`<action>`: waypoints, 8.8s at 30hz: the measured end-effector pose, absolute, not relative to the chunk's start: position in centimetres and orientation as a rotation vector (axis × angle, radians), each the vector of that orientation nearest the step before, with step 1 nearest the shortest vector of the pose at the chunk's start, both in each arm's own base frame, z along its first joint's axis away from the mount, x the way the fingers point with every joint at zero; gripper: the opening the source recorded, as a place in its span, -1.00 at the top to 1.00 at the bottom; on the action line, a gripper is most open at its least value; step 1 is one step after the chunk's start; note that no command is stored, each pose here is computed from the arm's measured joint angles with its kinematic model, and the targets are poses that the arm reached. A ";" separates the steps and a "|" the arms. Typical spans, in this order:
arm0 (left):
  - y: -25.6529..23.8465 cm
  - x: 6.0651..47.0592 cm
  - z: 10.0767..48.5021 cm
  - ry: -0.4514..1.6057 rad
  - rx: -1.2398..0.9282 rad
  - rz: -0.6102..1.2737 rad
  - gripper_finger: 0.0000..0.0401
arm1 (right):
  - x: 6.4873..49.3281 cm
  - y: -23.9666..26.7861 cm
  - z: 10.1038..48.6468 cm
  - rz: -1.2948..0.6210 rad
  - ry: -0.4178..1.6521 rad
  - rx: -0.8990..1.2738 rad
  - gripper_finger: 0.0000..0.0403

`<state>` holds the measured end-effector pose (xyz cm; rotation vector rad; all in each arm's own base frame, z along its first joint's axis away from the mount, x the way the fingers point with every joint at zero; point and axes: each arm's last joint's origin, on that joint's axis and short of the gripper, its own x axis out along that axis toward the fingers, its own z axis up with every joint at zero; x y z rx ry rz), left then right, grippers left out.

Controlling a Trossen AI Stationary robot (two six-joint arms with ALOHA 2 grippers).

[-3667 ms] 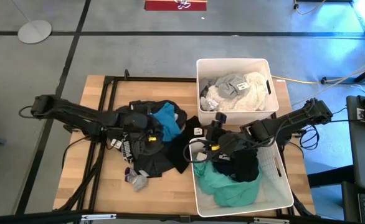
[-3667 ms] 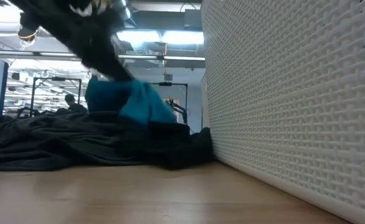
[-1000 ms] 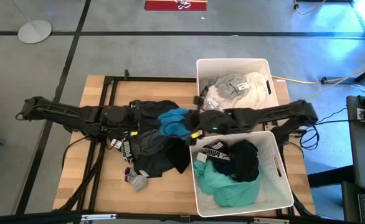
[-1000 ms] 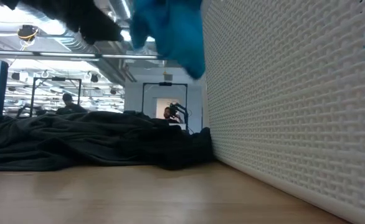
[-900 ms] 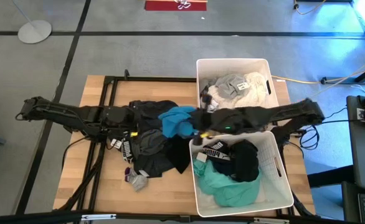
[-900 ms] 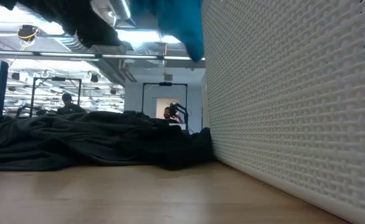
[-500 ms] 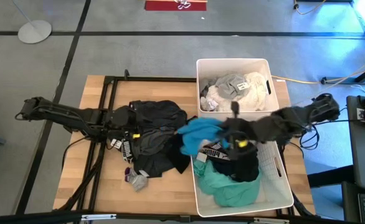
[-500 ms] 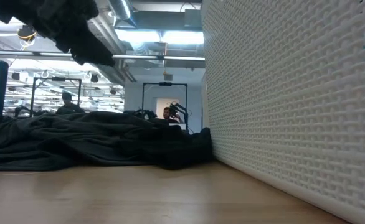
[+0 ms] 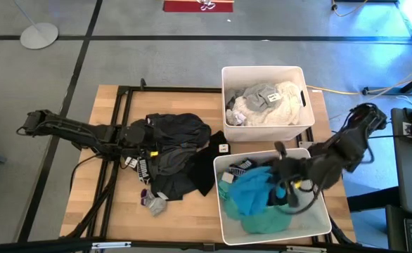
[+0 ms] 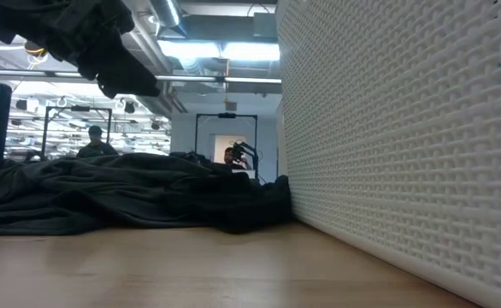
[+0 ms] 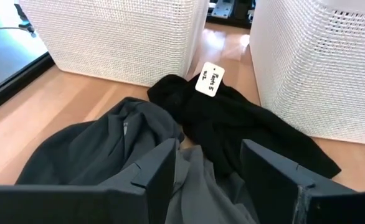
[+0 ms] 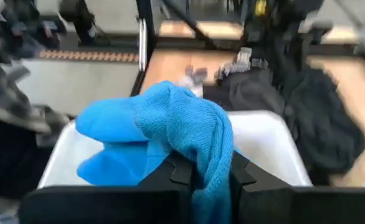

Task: Sort clothes
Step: Put the light blue pants into the bottom white laundry bin, then put the gray underwear into the bottom white laundry bin

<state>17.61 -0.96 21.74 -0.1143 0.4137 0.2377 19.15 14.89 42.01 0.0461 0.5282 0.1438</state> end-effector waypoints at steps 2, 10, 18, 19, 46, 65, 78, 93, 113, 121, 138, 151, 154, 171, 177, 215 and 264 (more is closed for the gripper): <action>-1.0 17.6 21.8 0.407 -0.117 0.237 0.15 | 19.4 15.1 40.4 0.103 0.568 0.065 0.83; -1.0 17.6 21.8 0.403 -0.119 0.238 0.15 | 20.6 14.6 32.2 -0.180 0.655 0.117 0.83; -1.0 17.6 21.8 0.402 -0.143 0.244 0.15 | 22.5 13.0 27.5 -0.208 0.696 0.257 0.74; -1.0 17.6 21.8 0.401 -0.144 0.244 0.15 | 22.7 12.8 27.3 -0.204 0.697 0.271 0.67; -2.5 18.0 20.3 0.537 -0.186 0.129 0.15 | 25.5 11.3 34.7 -0.170 0.439 -0.061 -0.33; -3.2 17.1 16.2 0.899 -0.201 0.277 0.15 | 30.0 10.3 31.3 -0.154 0.488 -0.187 -0.33; -3.8 18.3 15.6 0.900 -0.210 0.158 0.79 | 30.1 10.4 31.1 -0.152 0.491 -0.187 -0.33; -4.3 19.6 21.5 0.676 -0.153 0.047 0.97 | 30.4 10.6 32.9 -0.135 0.428 -0.197 -0.33; -4.4 20.6 26.6 0.214 0.039 -0.003 0.99 | 37.7 7.3 29.8 -0.043 0.230 -0.154 -0.33; -4.4 20.7 27.0 0.169 0.056 -0.005 0.97 | 39.9 6.2 27.1 0.013 0.228 -0.060 -0.33; -4.4 20.8 27.3 0.138 0.068 -0.006 0.95 | 40.8 6.3 25.7 0.045 0.232 -0.064 0.43; -4.3 20.4 27.7 0.112 0.086 -0.017 0.50 | 40.5 6.2 26.4 0.003 0.216 -0.105 0.79; -4.1 19.7 28.0 0.120 0.089 -0.017 0.29 | 39.9 6.1 27.6 0.000 0.185 -0.131 0.88; -2.9 15.4 26.3 0.421 0.040 0.052 0.11 | 33.3 5.0 37.2 -0.013 -0.018 -0.211 0.88; -3.0 15.7 25.4 0.444 0.036 0.059 0.11 | 29.3 5.2 41.2 -0.015 0.012 -0.153 0.88; -3.0 16.1 24.4 0.381 -0.043 0.091 0.11 | 23.2 14.3 26.7 -0.211 0.855 0.217 0.88; -2.8 33.5 10.1 0.540 0.005 0.148 0.11 | 25.6 12.4 22.7 -0.339 0.864 0.224 -0.10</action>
